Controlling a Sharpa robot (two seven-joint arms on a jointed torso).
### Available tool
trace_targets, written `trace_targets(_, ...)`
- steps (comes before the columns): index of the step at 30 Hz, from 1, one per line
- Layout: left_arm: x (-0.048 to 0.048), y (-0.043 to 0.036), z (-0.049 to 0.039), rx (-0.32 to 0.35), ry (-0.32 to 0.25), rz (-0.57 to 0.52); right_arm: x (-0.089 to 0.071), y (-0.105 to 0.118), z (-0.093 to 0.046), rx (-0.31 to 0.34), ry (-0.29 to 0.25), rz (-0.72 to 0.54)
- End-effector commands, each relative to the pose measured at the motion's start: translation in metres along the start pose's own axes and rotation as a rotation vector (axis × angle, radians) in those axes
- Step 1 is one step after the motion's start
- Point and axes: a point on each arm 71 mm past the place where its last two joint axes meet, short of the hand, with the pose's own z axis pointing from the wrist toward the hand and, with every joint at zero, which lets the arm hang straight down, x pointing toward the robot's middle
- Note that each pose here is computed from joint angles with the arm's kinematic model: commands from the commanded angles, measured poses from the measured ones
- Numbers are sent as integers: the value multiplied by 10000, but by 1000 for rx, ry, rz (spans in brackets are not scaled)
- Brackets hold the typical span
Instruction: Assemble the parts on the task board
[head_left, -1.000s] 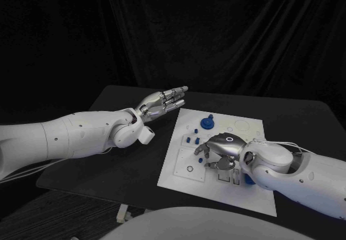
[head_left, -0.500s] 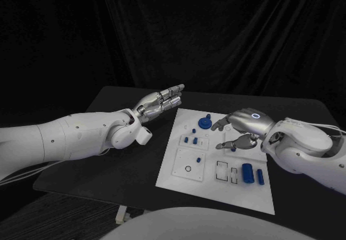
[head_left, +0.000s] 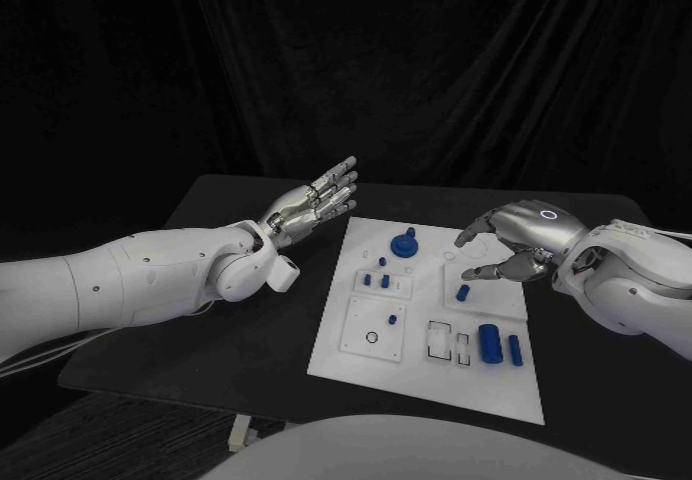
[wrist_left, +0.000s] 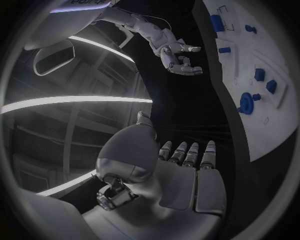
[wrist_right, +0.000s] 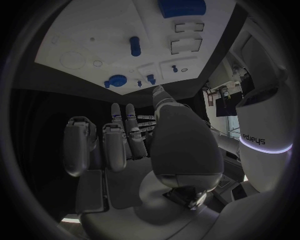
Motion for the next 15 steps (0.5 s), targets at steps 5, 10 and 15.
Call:
trace_targets(5, -23, -55, -10, 85, -50, 31, 141, -93, -43, 56, 78, -13)
trace_targets(10, -31, -54, -12, 88, -72, 50, 228, -108, -40, 64, 114, -10)
trace_targets(15, -49, -56, -27, 93, -91, 65, 342, -104, -26, 66, 151, -3)
